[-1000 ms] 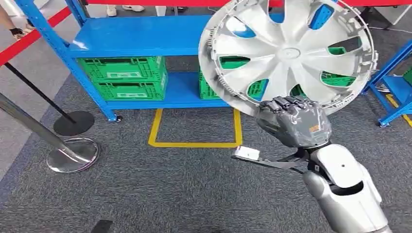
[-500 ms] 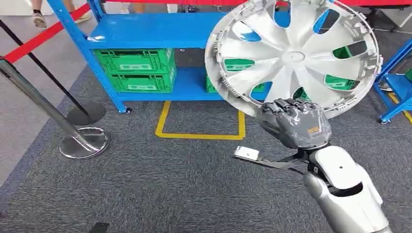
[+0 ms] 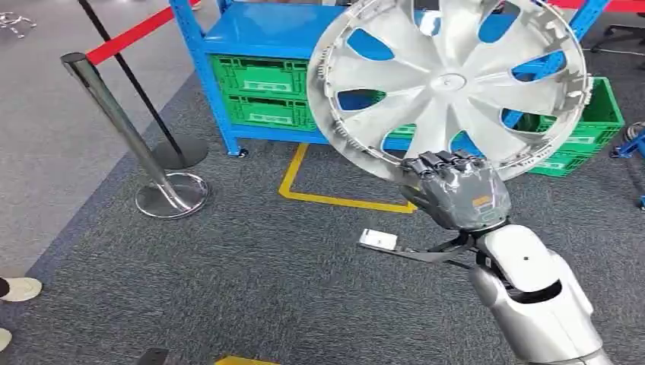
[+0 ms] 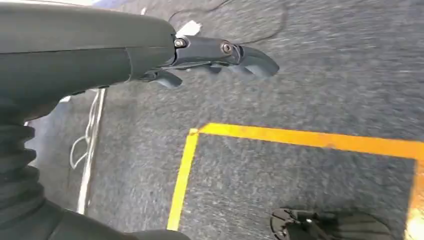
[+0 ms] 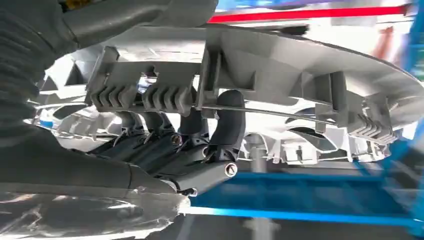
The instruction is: Take the parts from the cabinet and place them on the table.
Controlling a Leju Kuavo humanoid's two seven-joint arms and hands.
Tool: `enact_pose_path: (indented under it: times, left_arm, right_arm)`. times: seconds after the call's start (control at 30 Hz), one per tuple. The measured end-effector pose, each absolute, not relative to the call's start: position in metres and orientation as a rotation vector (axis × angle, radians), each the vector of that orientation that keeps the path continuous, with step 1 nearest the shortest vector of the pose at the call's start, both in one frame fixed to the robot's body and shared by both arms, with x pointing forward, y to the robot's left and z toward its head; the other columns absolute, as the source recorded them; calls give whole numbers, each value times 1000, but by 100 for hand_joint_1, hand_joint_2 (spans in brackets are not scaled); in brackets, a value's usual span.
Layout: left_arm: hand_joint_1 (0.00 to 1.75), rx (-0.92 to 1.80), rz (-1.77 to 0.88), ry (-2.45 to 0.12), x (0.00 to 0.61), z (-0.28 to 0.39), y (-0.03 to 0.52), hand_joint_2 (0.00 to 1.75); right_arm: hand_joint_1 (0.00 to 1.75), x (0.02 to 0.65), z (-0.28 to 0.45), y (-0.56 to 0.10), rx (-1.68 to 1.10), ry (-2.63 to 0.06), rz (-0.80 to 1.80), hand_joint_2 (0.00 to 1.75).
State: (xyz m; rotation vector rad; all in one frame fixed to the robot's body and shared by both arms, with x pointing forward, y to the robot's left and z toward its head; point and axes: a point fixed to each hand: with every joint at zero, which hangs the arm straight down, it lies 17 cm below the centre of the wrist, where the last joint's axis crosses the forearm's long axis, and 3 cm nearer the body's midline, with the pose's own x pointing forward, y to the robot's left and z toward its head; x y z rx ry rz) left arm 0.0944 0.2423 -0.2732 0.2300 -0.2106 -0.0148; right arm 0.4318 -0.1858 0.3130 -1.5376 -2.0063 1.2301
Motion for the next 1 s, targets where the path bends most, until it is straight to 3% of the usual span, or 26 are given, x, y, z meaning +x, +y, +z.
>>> enact_pose_path:
  times: [1.0]
  left_arm:
    - [0, 228, -2, -173, 86, -275, 245, 175]
  right_arm:
    - [175, 433, 297, -178, -1508, -1995, 1268, 175]
